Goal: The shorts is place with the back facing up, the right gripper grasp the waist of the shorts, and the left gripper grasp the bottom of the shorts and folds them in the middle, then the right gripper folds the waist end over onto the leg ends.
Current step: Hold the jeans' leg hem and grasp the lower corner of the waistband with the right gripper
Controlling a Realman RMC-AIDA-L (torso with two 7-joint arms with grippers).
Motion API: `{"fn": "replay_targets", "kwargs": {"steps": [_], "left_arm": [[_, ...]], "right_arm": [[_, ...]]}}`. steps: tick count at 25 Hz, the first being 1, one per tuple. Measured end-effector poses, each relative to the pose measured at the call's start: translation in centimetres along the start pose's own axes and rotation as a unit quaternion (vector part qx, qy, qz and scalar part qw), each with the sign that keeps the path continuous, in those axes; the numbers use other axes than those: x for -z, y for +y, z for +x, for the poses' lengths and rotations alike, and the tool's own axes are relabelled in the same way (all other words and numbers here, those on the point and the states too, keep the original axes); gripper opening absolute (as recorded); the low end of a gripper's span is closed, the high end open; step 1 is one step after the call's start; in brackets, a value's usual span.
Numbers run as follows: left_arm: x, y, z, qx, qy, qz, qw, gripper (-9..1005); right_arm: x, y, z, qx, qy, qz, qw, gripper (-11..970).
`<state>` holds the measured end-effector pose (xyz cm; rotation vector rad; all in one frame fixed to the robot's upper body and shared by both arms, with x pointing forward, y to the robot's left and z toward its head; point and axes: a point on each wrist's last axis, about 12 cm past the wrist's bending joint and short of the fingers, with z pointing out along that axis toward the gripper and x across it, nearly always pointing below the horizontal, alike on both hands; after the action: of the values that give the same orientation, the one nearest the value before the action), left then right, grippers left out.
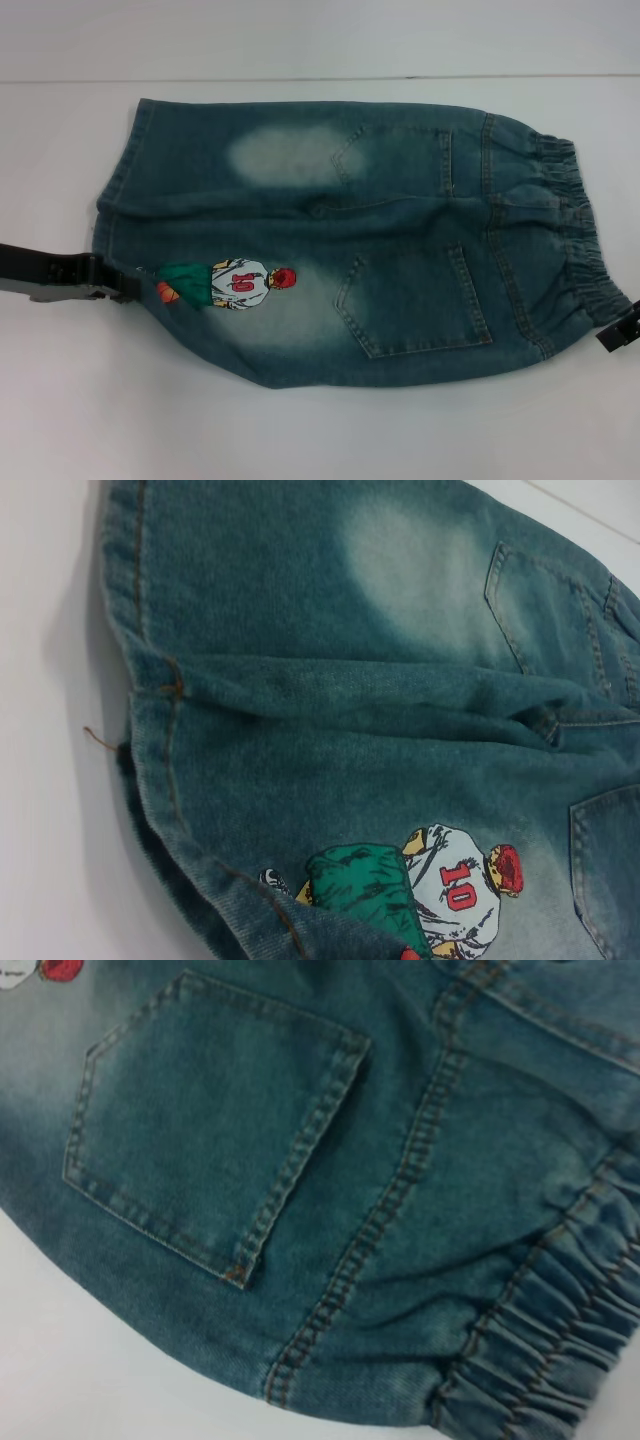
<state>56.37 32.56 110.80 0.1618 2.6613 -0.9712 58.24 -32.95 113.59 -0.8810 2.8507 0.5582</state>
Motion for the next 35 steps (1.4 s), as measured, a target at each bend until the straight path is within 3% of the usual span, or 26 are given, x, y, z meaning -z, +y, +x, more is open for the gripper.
{"fn": "replay_targets", "kwargs": {"steps": [26, 31, 35], "left_arm": [[-0.3, 0.0, 0.2, 0.002, 0.003, 0.004, 1.000, 45], [-0.4, 0.0, 0.2, 0.002, 0.003, 0.004, 1.000, 46], [-0.4, 0.0, 0.2, 0.002, 0.002, 0.004, 1.000, 46]], "right_arm": [[-0.9, 1.4, -2.5, 0.055, -0.007, 0.012, 0.998, 911], [-1.1, 1.3, -2.4, 0.054, -0.011, 0.015, 0.998, 874], [-1.1, 1.2, -2.4, 0.052, -0.017, 0.017, 0.998, 692]]}}
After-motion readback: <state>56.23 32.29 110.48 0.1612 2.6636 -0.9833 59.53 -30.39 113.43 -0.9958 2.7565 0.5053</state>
